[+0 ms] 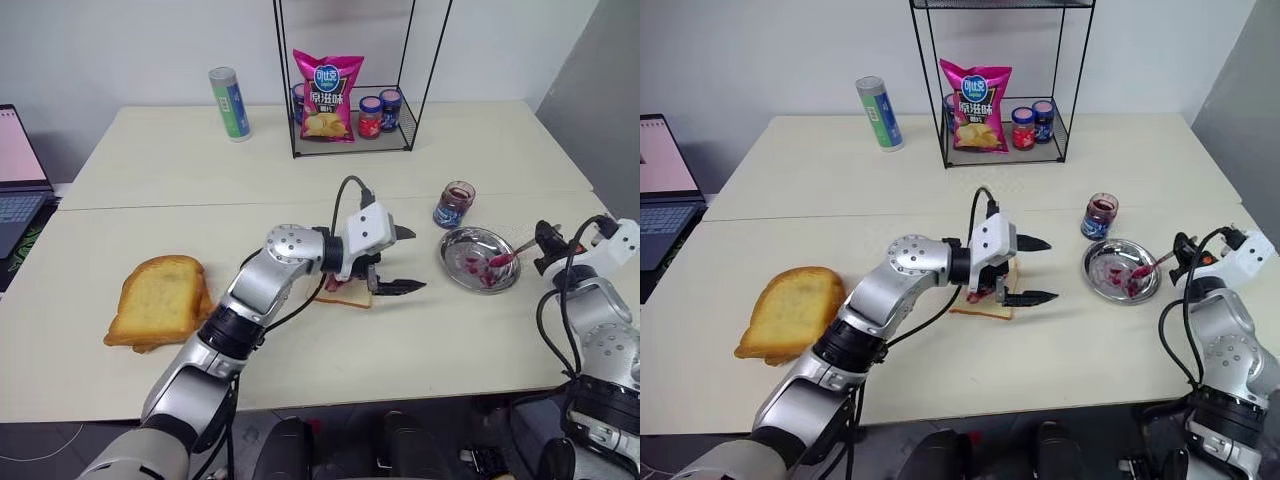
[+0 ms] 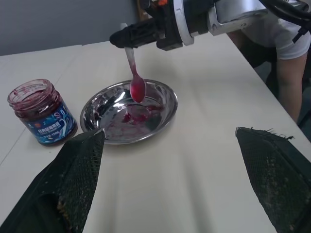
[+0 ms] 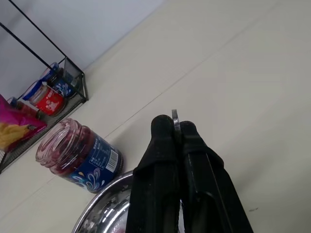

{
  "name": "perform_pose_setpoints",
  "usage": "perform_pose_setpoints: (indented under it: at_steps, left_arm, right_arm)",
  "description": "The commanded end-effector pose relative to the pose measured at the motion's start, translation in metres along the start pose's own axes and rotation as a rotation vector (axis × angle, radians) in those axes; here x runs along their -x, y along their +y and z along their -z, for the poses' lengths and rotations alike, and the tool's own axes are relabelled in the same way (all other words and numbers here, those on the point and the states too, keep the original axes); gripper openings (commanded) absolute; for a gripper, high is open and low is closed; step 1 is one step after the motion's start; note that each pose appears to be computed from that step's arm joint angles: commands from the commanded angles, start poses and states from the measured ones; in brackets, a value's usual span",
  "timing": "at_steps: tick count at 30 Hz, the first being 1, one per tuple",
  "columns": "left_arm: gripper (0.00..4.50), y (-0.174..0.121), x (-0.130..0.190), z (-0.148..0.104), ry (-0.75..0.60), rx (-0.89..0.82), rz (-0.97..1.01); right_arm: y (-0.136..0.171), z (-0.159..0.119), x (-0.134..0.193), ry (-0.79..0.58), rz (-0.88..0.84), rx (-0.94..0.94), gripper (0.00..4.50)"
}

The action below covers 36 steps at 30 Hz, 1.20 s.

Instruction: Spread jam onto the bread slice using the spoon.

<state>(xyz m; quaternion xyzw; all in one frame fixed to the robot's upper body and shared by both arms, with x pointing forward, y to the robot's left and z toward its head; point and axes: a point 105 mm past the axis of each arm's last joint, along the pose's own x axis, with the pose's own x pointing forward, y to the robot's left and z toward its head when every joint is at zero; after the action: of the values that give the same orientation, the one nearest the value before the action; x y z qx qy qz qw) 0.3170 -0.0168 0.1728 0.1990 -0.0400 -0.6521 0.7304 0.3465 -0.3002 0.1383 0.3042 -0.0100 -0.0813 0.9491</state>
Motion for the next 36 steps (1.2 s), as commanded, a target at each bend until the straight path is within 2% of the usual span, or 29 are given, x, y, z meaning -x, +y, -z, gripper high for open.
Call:
perform_pose_setpoints:
  at_steps: [1,2,4,5,10,12,18,21,25,27,29,32,36]
  left_arm:
    - [4.5,0.002,-0.004,-0.012,-0.023,-0.053,-0.005]
    - [4.5,0.002,-0.003,-0.012,-0.023,-0.054,-0.006]
    - [4.5,0.003,-0.002,-0.012,-0.024,-0.052,-0.011]
    - [4.5,0.003,-0.002,-0.012,-0.024,-0.051,-0.014]
    - [4.5,0.003,0.001,-0.011,-0.027,-0.043,-0.022]
    - [4.5,0.003,0.001,-0.011,-0.027,-0.043,-0.024]
    - [4.5,0.007,0.004,-0.011,-0.023,-0.045,-0.039]
    - [4.5,0.012,0.008,-0.009,-0.012,-0.051,-0.054]
    - [4.5,0.019,0.017,-0.007,0.006,-0.057,-0.077]
    - [4.5,0.023,0.025,-0.006,0.018,-0.058,-0.094]
    - [4.5,0.03,0.041,-0.006,0.035,-0.043,-0.118]
    - [4.5,0.038,0.087,0.005,0.139,-0.02,-0.16]
    - [4.5,0.041,0.139,0.015,0.251,0.028,-0.228]
  right_arm:
    - [-0.002,-0.007,-0.006,-0.053,-0.024,0.003,0.03]
    - [-0.003,-0.006,-0.006,-0.054,-0.024,-0.006,0.47]
    - [-0.003,-0.005,-0.008,-0.054,-0.027,-0.012,0.77]
    - [-0.003,-0.006,-0.008,-0.054,-0.03,-0.014,1.08]
    - [-0.005,-0.012,-0.008,-0.063,-0.029,-0.024,2.04]
    - [-0.006,-0.015,-0.008,-0.071,-0.024,-0.028,2.59]
    - [-0.013,-0.03,-0.004,-0.108,0.006,-0.017,3.99]
    - [-0.019,-0.043,-0.001,-0.135,0.036,0.023,4.47]
    - [-0.021,-0.068,0.002,-0.187,0.068,0.113,4.47]
    - [-0.006,-0.075,0.002,-0.165,0.008,0.229,4.47]
    - [0.026,-0.076,0.004,-0.097,-0.139,0.429,4.47]
    - [0.089,-0.047,0.029,0.156,-0.561,0.735,4.47]
    - [0.113,-0.028,0.062,0.389,-0.814,0.842,4.47]
